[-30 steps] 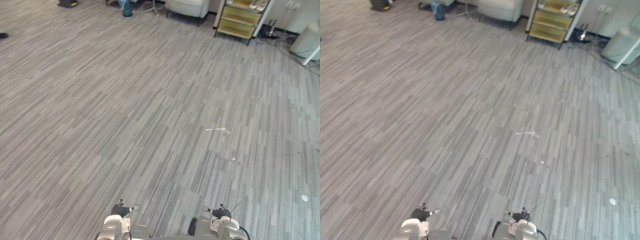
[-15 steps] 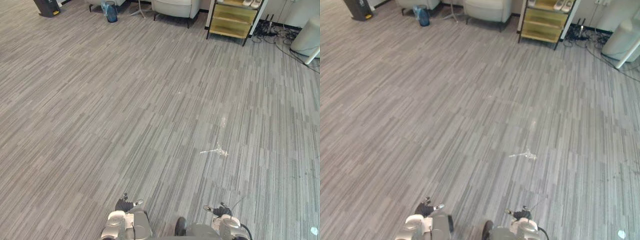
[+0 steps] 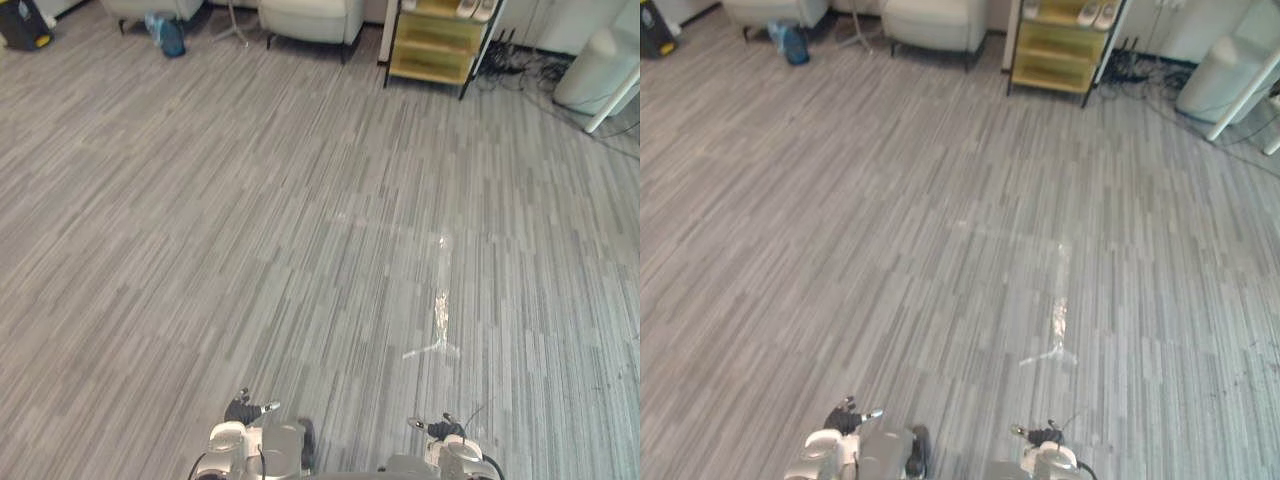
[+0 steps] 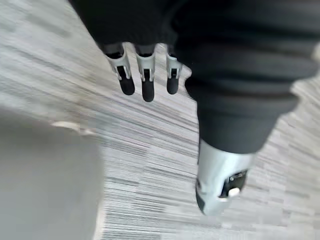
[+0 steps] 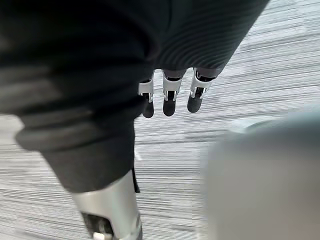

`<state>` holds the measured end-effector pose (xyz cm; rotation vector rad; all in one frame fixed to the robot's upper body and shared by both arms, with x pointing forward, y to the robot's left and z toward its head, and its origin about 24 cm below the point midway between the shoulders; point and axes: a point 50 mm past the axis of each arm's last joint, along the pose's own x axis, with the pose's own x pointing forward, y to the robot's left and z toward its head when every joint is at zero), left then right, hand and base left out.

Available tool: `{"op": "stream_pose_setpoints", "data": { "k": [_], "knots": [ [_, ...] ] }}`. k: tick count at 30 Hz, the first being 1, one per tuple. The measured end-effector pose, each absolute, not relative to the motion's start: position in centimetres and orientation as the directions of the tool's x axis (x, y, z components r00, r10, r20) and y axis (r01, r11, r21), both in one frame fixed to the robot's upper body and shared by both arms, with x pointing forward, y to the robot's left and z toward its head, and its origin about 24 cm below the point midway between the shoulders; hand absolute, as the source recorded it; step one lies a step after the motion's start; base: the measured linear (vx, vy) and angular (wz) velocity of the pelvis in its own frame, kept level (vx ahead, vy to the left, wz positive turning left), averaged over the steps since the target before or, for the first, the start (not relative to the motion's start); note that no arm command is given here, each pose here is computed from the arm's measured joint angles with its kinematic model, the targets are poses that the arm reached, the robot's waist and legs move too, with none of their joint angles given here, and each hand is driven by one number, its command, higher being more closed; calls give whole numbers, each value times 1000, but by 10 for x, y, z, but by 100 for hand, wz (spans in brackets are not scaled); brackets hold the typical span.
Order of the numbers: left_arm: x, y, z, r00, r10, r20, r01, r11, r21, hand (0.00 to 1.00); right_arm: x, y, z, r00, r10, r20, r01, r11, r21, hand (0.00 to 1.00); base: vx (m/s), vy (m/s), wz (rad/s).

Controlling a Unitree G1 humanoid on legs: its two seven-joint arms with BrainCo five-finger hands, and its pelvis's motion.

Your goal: Pick up cushions and gather them together orderly.

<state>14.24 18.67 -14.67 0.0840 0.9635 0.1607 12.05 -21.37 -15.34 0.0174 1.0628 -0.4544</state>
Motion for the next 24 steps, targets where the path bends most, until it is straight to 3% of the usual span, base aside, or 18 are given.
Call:
{"op": "stream_pose_setpoints", "data": {
  "k": [3, 12, 15, 24],
  "knots": [
    [144, 185, -146, 566, 175, -806, -99, 985, 144, 0, 132, -211, -148, 455, -348, -819, 350, 916, -194, 0, 524, -102, 32],
    [131, 170, -152, 529, 164, -833, -153, 984, 96, 0, 133, -227, -144, 465, -393, -793, 324, 909, -261, 0, 525, -226, 23],
    [140, 176, -146, 567, 176, -805, -169, 981, 95, 0, 132, -213, -147, 468, -367, -804, 297, 922, -248, 0, 473, -91, 5],
    [146, 184, -142, 592, 183, -785, -153, 982, 113, 0, 123, -202, -153, 431, -355, -829, 292, 925, -244, 0, 502, 96, -15]
  ]
}}
